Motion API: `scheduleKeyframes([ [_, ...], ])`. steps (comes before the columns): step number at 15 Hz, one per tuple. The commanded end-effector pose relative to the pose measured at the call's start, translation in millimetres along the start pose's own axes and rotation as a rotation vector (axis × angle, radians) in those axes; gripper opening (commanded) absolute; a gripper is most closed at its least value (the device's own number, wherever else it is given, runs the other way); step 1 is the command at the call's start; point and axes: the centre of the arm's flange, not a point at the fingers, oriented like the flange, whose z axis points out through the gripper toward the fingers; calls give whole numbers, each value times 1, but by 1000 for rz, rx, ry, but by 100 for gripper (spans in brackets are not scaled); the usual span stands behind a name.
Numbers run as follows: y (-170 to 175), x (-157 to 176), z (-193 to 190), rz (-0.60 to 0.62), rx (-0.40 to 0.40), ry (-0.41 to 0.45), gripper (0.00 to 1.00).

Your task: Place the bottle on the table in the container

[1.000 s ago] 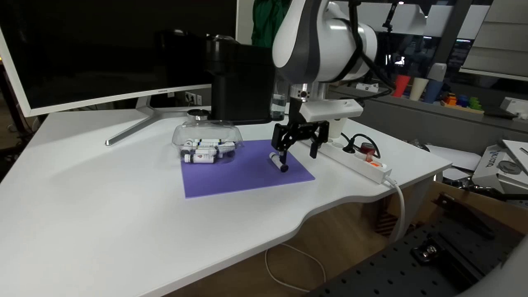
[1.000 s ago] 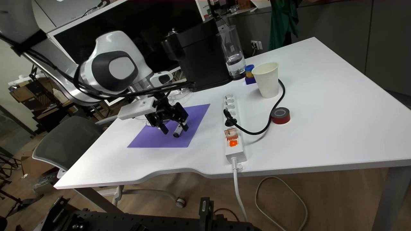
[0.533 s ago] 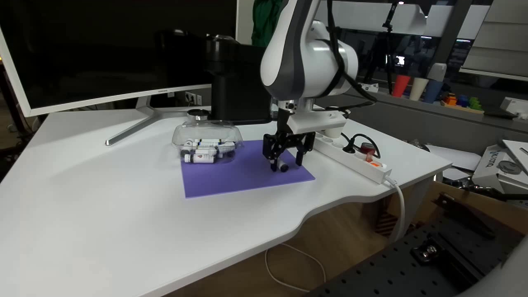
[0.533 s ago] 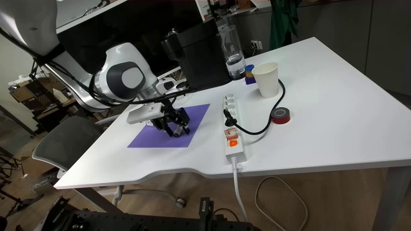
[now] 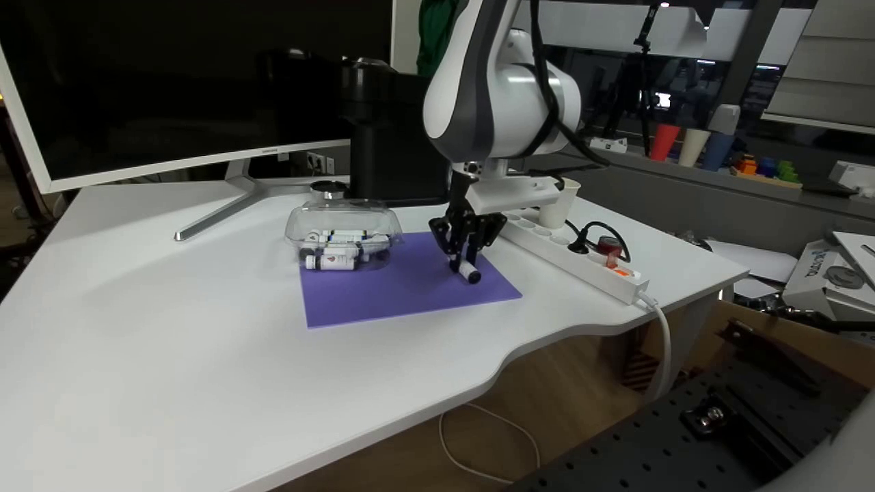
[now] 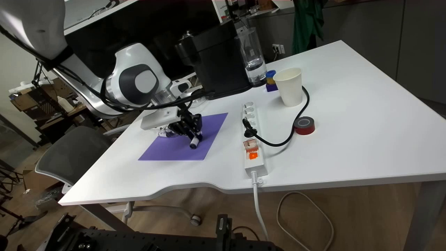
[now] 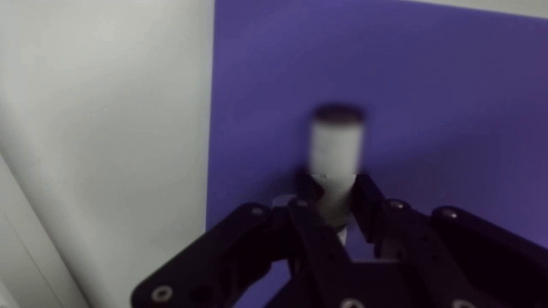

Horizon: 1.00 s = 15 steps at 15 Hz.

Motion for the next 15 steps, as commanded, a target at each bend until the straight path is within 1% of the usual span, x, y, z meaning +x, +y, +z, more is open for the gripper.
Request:
scheduleKeyframes([
  [1, 4, 17, -10, -1, -1, 46, 5],
  [2, 3, 23, -16, -5, -3, 65, 7],
  [5, -8, 44, -33, -33, -3, 119, 7],
  [8, -32, 73, -53, -76, 8, 183, 7],
  [11, -66, 108, -67, -119, 30, 240, 7],
  [13, -88, 128, -71, -136, 62, 249, 7],
  [15, -106, 138, -70, -136, 100, 222, 7],
])
